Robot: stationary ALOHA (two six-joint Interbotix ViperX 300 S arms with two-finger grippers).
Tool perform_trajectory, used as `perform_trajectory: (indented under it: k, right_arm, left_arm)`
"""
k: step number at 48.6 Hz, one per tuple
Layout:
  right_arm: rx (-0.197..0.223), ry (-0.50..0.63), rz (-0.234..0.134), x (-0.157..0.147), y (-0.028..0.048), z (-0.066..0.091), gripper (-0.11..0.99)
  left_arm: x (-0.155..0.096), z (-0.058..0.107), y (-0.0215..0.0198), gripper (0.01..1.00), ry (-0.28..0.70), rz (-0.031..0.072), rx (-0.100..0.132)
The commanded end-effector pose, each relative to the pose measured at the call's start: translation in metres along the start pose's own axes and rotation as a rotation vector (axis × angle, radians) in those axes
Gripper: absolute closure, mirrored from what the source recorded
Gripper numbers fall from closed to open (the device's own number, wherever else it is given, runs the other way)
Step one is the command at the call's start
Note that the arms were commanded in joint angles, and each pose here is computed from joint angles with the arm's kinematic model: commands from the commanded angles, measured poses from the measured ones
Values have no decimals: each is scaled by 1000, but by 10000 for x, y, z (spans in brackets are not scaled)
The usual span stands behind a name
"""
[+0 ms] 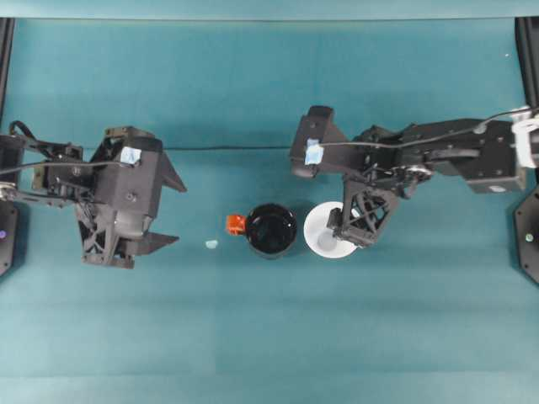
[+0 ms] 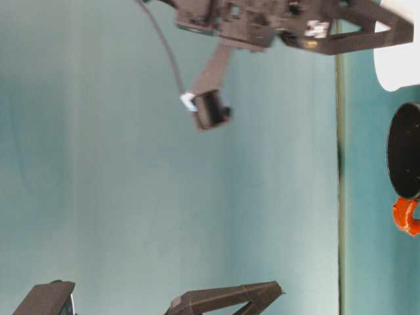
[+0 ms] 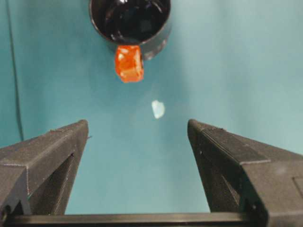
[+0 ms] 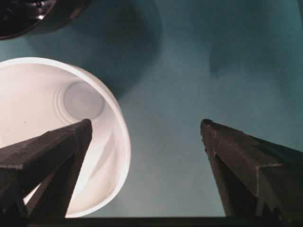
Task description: Put the paper cup into the moved red handle cup holder.
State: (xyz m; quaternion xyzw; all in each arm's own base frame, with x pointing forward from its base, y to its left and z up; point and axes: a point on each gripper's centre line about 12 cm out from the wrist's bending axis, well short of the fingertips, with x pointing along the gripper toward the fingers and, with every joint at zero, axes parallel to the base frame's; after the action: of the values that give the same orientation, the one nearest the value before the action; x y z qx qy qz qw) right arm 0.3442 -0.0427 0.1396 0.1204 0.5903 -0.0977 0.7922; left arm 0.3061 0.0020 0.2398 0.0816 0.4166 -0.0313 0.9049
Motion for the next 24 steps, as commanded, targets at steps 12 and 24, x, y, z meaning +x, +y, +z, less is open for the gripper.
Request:
perform_trajectory:
  k: [12, 24]
  right_arm:
    - [-2, -13, 4, -25, 20, 38, 144]
    - [-14, -9, 8, -16, 60, 15, 554]
  left_arm:
    - [-57, 38, 13, 97, -27, 7, 0]
    - [-57, 38, 13, 97, -27, 7, 2]
